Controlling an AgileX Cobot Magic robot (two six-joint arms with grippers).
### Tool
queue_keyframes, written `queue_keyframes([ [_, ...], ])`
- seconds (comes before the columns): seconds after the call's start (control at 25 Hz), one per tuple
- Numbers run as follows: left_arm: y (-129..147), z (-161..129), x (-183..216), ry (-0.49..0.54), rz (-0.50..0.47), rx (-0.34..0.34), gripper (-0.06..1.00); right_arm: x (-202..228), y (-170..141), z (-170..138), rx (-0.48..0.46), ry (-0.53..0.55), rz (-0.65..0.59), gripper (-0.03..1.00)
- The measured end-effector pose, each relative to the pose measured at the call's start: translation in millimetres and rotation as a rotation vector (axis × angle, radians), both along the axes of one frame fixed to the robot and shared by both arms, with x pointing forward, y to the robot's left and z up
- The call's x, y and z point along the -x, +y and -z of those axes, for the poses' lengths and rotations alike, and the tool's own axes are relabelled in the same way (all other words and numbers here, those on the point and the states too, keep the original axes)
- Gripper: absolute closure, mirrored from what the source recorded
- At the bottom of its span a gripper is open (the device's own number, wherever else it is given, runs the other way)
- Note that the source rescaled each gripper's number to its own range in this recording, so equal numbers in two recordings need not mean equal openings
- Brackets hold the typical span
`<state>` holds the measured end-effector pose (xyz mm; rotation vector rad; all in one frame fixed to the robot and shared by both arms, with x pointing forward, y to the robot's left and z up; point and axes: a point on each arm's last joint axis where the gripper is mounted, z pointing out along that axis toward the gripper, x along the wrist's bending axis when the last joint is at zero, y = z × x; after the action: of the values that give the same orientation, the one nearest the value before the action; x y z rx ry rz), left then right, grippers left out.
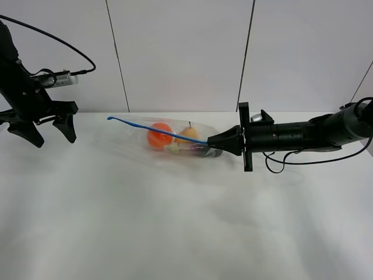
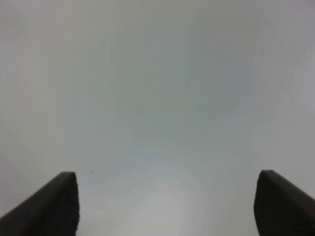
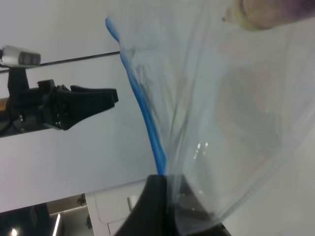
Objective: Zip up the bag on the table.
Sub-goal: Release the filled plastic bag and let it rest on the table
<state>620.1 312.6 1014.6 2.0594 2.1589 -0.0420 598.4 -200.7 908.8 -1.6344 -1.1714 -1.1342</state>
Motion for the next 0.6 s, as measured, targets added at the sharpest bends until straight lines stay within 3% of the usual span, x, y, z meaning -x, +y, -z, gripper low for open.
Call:
queue_keyframes([
  [0.12,0,-7,3,-0.014,0.001,-0.003,-0.06,1,0,0,0.005,-0.001,-0.006,0.97],
  [0.4,-2,-55,37,-0.125,0.002,-0.013,-0.06,3,0,2,0.023,-0.001,-0.031,0.96],
  [0.6,-5,-74,86,-0.162,0.002,-0.019,-0.06,4,0,3,0.037,-0.002,-0.051,0.84],
])
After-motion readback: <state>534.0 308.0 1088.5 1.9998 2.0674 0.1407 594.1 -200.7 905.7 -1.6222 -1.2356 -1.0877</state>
